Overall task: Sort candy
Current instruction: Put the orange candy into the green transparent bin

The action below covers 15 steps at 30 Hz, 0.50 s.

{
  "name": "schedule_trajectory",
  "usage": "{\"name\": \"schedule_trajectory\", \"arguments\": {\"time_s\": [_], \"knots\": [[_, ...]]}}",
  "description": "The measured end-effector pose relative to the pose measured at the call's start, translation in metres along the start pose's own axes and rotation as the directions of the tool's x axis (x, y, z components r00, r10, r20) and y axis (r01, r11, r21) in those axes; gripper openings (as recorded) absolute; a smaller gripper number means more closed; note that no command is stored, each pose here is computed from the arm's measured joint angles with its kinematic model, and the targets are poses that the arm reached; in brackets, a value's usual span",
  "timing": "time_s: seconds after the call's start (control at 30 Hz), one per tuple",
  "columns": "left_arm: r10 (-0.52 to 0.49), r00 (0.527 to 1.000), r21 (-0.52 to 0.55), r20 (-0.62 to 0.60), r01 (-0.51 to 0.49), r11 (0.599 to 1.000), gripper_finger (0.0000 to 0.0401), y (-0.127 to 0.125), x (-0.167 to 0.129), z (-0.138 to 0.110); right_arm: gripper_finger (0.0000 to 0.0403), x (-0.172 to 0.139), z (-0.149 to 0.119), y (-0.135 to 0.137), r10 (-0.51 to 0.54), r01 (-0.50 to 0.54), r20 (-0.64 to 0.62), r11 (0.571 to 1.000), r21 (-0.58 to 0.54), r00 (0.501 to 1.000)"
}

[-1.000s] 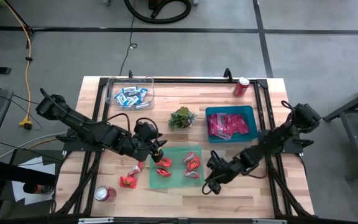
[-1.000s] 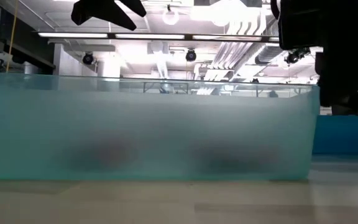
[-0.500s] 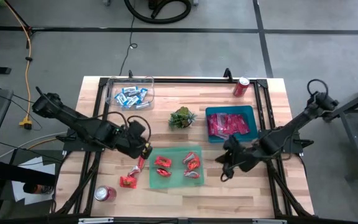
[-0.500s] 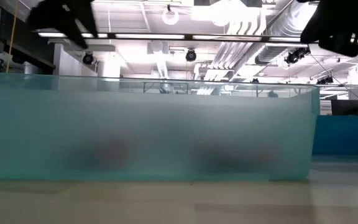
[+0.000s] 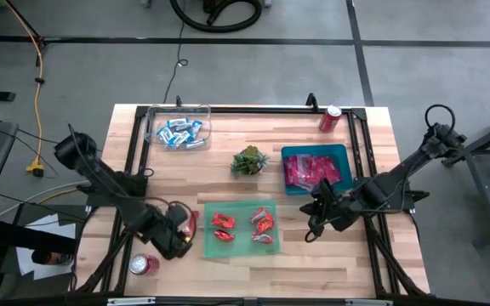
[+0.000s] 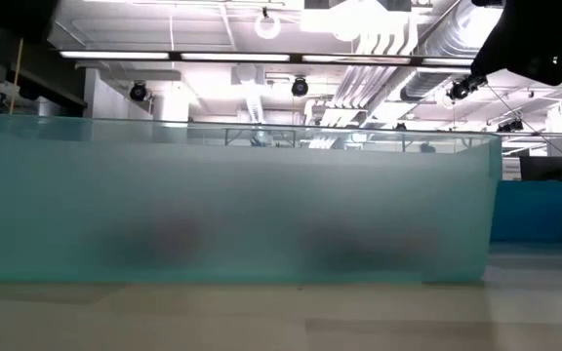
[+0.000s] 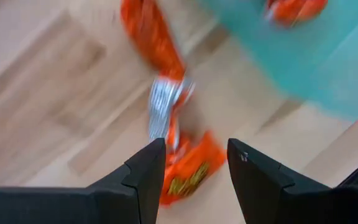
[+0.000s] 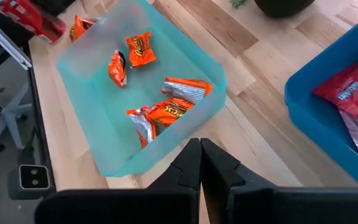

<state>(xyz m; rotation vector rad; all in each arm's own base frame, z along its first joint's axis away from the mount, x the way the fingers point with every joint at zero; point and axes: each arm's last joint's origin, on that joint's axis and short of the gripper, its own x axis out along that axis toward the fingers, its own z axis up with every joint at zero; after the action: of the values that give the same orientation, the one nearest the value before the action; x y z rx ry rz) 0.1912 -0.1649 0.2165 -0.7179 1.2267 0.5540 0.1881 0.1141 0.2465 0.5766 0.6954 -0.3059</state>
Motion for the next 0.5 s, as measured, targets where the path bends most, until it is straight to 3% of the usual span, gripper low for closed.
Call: {"name": "schedule_trajectory", "arguments": {"time_s": [0.13, 0.5], "knots": [[0.062, 0.997, 0.027, -0.049, -0.061, 0.998, 0.0161, 0.001, 0.014, -0.01, 0.0, 0.001, 0.0, -0.002, -0.015, 0.015, 0.0, 1.0, -0.005, 1.0], [0.178, 0.977, -0.003, -0.12, -0.18, 0.984, 0.0161, 0.008, 0.046, -0.002, 0.0, 0.003, 0.004, -0.004, -0.028, 0.028, 0.002, 1.0, 0.008, 1.0]]}}
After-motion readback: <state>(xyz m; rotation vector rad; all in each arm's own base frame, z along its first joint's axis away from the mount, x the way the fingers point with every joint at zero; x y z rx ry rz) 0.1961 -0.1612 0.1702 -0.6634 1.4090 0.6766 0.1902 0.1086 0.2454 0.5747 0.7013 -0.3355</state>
